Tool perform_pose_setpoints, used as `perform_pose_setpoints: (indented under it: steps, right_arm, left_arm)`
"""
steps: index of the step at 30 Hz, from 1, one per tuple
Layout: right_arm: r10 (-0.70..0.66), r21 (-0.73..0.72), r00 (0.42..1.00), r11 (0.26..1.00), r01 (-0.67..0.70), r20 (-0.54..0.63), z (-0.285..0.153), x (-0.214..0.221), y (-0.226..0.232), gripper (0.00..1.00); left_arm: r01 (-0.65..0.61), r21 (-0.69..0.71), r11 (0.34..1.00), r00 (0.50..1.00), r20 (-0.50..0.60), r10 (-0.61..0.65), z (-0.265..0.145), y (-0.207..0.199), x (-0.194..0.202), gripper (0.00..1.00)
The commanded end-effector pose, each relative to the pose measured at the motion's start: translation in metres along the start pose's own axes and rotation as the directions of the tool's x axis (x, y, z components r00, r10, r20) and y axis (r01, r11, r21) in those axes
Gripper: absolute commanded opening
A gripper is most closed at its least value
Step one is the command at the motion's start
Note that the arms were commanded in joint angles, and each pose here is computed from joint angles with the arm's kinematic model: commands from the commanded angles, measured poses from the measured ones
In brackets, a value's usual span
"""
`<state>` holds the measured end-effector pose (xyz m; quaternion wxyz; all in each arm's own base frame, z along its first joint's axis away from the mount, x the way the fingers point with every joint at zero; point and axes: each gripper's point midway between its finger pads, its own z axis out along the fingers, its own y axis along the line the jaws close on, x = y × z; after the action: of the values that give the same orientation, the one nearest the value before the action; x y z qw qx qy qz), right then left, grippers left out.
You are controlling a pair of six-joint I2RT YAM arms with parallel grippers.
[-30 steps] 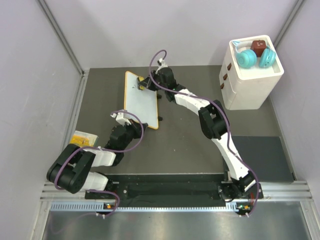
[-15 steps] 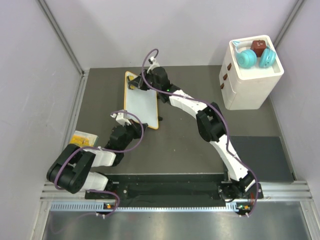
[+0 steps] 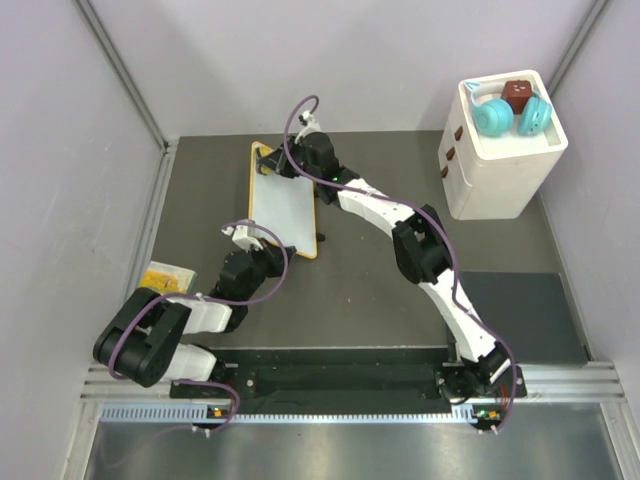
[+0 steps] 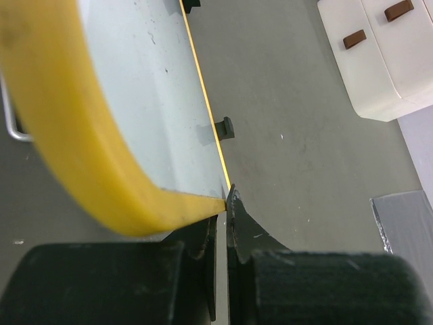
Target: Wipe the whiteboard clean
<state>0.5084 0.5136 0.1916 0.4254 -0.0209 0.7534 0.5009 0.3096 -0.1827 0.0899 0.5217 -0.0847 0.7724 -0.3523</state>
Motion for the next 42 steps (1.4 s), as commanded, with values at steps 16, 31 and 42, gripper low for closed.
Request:
perform_pose_setpoints:
  steps: [16, 31, 42]
  right_arm:
    - [0.016, 0.171, 0.996, 0.985, 0.0, -0.092, -0.005, 0.035, -0.08, 0.0]
    - [0.114, 0.362, 0.993, 0.926, -0.105, -0.004, -0.02, -0.004, -0.162, 0.0]
    - [0.219, 0.196, 0.973, 0.953, -0.23, 0.076, -0.005, -0.024, -0.156, 0.0]
  left_arm:
    - [-0.086, 0.051, 0.995, 0.987, -0.128, 0.092, -0.01, -0.002, 0.034, 0.0]
    - [-0.09, 0.065, 0.994, 0.986, -0.132, 0.098, -0.011, -0.005, 0.036, 0.0]
    - [-0.091, 0.07, 0.993, 0.986, -0.135, 0.1, -0.012, -0.005, 0.037, 0.0]
